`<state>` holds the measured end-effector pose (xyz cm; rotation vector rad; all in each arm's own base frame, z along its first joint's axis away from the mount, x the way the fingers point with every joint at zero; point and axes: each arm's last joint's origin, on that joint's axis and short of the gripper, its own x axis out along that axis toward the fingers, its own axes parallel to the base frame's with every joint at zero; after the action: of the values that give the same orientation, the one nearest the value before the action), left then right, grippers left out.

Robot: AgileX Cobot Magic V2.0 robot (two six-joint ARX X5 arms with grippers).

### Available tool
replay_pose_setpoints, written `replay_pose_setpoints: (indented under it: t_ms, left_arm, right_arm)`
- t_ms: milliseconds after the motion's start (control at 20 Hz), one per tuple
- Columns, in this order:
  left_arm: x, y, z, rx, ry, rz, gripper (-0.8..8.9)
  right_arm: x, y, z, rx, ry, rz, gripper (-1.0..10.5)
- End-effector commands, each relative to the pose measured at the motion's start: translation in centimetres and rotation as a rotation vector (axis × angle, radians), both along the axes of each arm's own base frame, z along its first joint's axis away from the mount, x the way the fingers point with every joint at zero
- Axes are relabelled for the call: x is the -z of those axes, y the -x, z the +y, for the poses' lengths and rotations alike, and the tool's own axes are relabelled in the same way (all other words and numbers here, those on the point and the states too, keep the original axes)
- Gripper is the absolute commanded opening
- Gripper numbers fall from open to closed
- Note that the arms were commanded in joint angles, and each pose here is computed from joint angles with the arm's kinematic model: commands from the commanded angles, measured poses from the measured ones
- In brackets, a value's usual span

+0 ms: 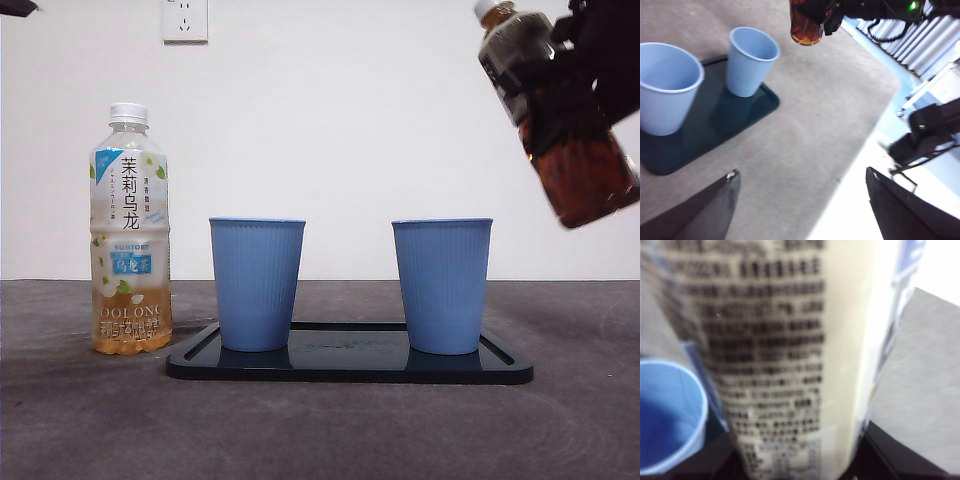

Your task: Pour the drink into the cup

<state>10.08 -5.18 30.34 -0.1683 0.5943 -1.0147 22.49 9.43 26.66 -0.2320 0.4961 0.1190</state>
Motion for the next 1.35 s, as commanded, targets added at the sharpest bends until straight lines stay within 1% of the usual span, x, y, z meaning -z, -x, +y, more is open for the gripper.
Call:
replay_pose_setpoints:
  t_ms: [50,200,300,500,650,800,1150,1350]
  left_arm:
    - [-0.5,-0.1,0.0,-0.017,-0.018,-0.037,4.05]
    - [-0.5,-0.2,0.1,-0.058,-0.045,-0.047,4.05]
    - [-0.5,-0.3,0.1,-0.085,-0.062,-0.053,4.05]
    - [-0.4,-0.4,0.2,-0.124,-0.087,-0.062,4.05]
    - [-0.4,-0.4,0.2,-0.127,-0.089,-0.062,4.05]
    - [-0.4,-0.4,0.2,-0.127,-0.089,-0.062,4.05]
    - [-0.4,-0.4,0.2,-0.127,-0.089,-0.062,4.05]
    - [-0.4,-0.4,0.3,-0.144,-0.099,-0.066,4.05]
  right_arm:
    - [1.3,-0.3,-0.2,0.030,-0.164,-0.089,1.7]
    - [3.3,-0.2,-1.0,0.037,-0.301,-0.172,1.7]
    - [4.4,-0.1,-1.5,0.031,-0.345,-0.210,1.7]
    - [6.5,-0.3,-2.3,0.014,-0.362,-0.196,1.7]
    - [7.5,-1.0,-2.3,0.015,-0.360,-0.195,1.7]
    - [8.4,-1.7,-2.0,-0.007,-0.367,-0.186,1.7]
    - [10.1,-2.3,-1.8,-0.001,-0.348,-0.135,1.8]
    - [10.4,-2.3,-1.8,-0.006,-0.325,-0.118,2.2]
